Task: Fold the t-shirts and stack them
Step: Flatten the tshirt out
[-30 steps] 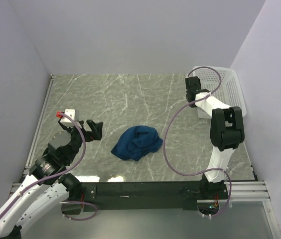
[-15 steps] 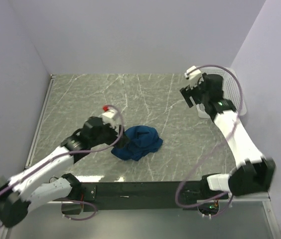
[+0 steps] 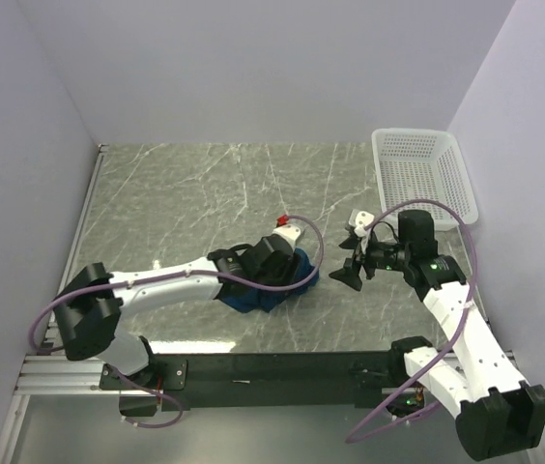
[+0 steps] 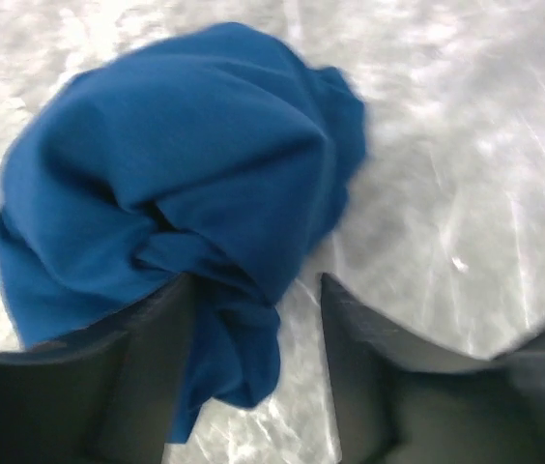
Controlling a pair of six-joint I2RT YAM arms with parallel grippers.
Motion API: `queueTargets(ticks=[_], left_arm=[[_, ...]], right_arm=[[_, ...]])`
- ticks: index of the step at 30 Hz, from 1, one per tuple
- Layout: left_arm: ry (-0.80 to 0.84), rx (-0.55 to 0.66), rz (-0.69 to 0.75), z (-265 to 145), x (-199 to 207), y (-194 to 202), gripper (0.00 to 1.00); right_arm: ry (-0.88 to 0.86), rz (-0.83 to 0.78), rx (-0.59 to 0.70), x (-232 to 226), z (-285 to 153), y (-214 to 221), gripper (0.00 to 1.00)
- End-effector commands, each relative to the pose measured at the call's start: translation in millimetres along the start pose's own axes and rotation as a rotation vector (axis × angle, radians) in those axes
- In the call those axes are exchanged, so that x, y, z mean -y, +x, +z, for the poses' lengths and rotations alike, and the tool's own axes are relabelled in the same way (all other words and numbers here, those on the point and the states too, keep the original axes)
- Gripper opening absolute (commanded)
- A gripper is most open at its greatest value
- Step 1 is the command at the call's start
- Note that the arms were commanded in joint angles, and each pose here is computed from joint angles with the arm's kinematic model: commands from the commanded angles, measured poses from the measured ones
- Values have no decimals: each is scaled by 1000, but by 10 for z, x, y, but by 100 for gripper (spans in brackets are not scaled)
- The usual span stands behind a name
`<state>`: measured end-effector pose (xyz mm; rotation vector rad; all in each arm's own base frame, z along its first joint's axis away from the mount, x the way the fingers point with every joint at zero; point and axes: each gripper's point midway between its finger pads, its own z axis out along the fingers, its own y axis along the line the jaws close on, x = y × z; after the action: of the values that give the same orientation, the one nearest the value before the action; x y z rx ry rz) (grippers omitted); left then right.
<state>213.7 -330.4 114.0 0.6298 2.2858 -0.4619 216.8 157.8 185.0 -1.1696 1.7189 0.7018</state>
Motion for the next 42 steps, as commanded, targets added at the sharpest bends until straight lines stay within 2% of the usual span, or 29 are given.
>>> queueTargets(ticks=[1,3,4,5,6,7,12,16,17,19,21,26,27,28,30,31,32,33,35,36,38,39,41,42], left_arm=[[-167,48,-15,9,-200,-215,55],[-164,51,-13,12,-179,-254,42],[-147,57,-13,2,-140,-300,30],[-140,58,-10,-3,-124,-315,22],[-130,65,-12,-21,-100,-353,7],[-121,67,-11,-42,-85,-370,2],[-65,115,-22,-285,-32,-497,1],[34,187,-38,-625,30,-588,1],[66,191,-41,-677,62,-578,1],[108,221,-59,-799,80,-573,0],[130,258,-81,-927,70,-610,1],[172,328,-126,-1164,25,-783,0],[186,339,-132,-1209,12,-831,1],[191,343,-137,-1229,8,-854,1],[191,357,-143,-1270,-27,-894,0],[191,363,-146,-1285,-36,-908,1],[185,361,-147,-1271,-58,-883,1],[175,372,-155,-1289,-106,-896,1],[151,372,-177,-1250,-200,-833,9],[144,395,-206,-1294,-267,-847,25],[151,396,-234,-1230,-334,-719,45],[160,423,-274,-1280,-402,-721,62],[199,384,-305,-1156,-432,-465,73],[228,424,-347,-1195,-467,-513,78]], right_arm=[[-18,-35,93,-78,-81,-170,86],[-5,-33,89,-57,-99,-160,86],[-9,-26,83,-64,-97,-139,86],[-16,-40,81,-65,-96,-139,86],[-45,-34,78,-124,-91,-118,86],[-56,-35,73,-134,-86,-100,86],[-142,-69,50,-278,-49,-18,85],[-208,-220,-8,-446,197,-48,83],[-114,-221,-75,-295,253,6,83],[-75,-289,-47,-229,430,-205,83],[-13,-287,-22,-104,520,-380,83],[6,-286,19,-45,763,-793,82],[22,-279,18,-20,802,-839,79],[10,-252,20,-19,854,-916,68],[-71,-209,0,-137,913,-893,52],[-92,-190,11,-177,903,-974,27],[-115,-172,-1,-223,885,-961,13],[-131,-169,6,-260,853,-1002,3],[-85,-168,26,-188,751,-1131,0],[-22,-175,57,-81,620,-1288,0],[73,-116,88,146,455,-1423,0],[150,-76,120,390,290,-1518,0],[171,-11,139,494,193,-1554,0],[176,6,128,520,190,-1511,0]])
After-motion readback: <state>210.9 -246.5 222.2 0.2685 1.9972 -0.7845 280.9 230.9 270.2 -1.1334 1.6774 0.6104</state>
